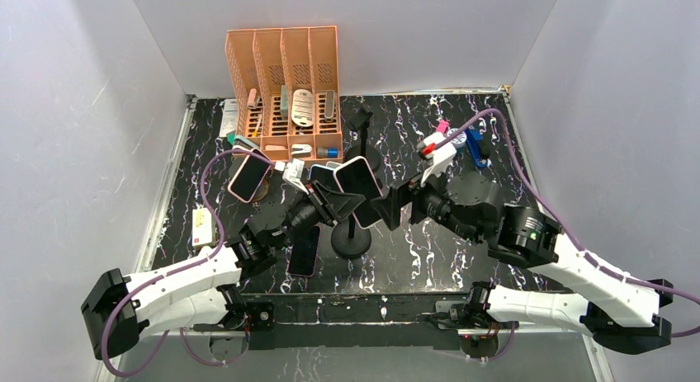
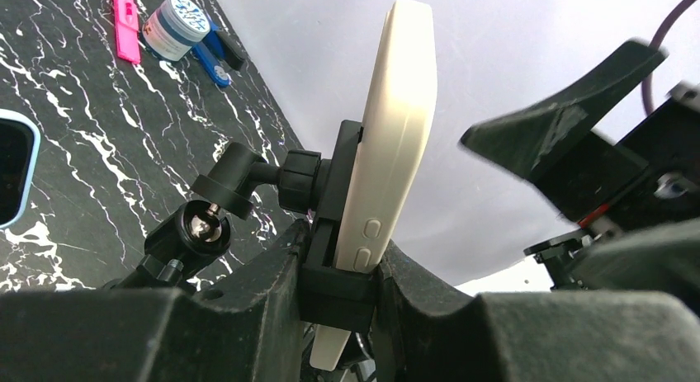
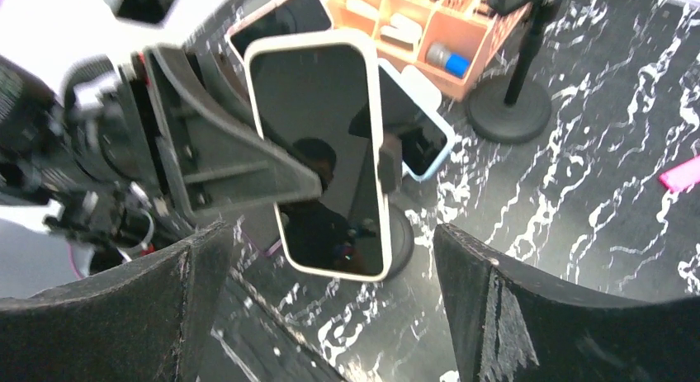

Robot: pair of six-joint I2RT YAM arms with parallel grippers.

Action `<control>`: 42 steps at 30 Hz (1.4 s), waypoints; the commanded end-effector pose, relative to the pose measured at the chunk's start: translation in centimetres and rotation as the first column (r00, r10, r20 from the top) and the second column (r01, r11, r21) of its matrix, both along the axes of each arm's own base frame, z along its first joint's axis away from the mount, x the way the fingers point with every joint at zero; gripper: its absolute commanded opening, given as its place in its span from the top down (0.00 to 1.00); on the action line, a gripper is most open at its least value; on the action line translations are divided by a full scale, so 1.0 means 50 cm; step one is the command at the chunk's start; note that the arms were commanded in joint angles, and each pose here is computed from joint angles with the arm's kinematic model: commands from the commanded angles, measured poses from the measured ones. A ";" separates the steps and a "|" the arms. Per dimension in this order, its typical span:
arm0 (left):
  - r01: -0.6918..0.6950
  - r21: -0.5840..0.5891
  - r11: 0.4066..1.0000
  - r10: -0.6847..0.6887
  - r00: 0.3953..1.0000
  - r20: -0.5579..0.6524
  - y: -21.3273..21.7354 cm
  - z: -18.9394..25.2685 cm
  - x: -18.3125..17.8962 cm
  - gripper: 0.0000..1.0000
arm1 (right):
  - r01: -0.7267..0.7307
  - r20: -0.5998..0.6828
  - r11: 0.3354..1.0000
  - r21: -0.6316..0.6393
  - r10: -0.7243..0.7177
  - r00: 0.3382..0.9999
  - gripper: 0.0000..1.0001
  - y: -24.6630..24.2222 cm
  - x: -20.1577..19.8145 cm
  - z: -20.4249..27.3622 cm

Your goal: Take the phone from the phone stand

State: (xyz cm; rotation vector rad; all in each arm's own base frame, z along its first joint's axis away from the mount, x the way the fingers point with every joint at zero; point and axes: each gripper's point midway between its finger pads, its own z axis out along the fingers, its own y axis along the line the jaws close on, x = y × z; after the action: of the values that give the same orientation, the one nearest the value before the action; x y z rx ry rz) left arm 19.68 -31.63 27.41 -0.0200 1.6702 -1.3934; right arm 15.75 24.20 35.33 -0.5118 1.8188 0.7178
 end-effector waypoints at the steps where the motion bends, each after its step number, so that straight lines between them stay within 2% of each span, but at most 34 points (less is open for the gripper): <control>1: -0.085 -0.043 0.995 0.080 0.992 -0.099 0.013 0.022 0.024 1.00 | -0.091 -0.052 0.989 -0.112 0.086 0.995 0.03 0.011 -0.025 -0.083; 5: -0.089 -0.038 0.995 0.083 0.987 -0.139 0.009 0.024 0.027 1.00 | -0.104 -0.071 0.986 -0.128 0.095 0.993 0.02 0.019 -0.027 -0.115; 9: -0.091 -0.026 0.995 0.085 0.980 -0.178 0.004 0.020 0.029 1.00 | -0.105 -0.041 0.991 -0.087 0.102 0.994 0.01 0.039 -0.018 -0.112; 15: -0.100 -0.003 0.995 0.097 0.969 -0.225 0.003 0.008 0.031 1.00 | -0.071 0.017 0.992 -0.103 0.073 0.997 0.01 0.060 0.003 -0.106; 20: -0.119 0.017 0.993 0.120 0.964 -0.235 0.010 0.006 0.035 1.00 | -0.037 0.057 0.984 -0.172 0.047 0.997 0.01 0.083 0.012 -0.114; 25: -0.116 0.022 0.993 0.118 0.963 -0.241 0.010 0.002 0.033 1.00 | 0.083 0.104 0.957 -0.278 -0.056 0.993 0.01 0.084 0.034 -0.133; 29: -0.108 0.022 0.994 0.110 0.963 -0.246 0.009 0.000 0.030 1.00 | 0.104 0.132 0.963 -0.248 -0.072 0.989 0.01 0.095 0.043 -0.126; 38: -0.097 0.027 0.995 0.101 0.964 -0.248 0.009 0.001 0.025 1.00 | 0.105 0.136 0.959 -0.262 -0.071 0.988 0.14 0.110 0.048 -0.142; 40: -0.093 0.022 0.995 0.096 0.964 -0.247 0.009 0.004 0.023 1.00 | 0.105 0.136 0.957 -0.269 -0.070 0.988 0.21 0.112 0.048 -0.146; 42: -0.085 0.018 0.996 0.086 0.965 -0.246 0.007 0.007 0.021 1.00 | 0.101 0.129 0.953 -0.285 -0.066 0.989 0.32 0.113 0.047 -0.155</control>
State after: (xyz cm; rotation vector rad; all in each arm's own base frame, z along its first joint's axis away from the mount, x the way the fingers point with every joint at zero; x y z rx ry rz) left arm 20.81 -31.54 27.88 -0.2495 1.8201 -1.3807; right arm 18.10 28.28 26.32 -0.6830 1.8667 0.2947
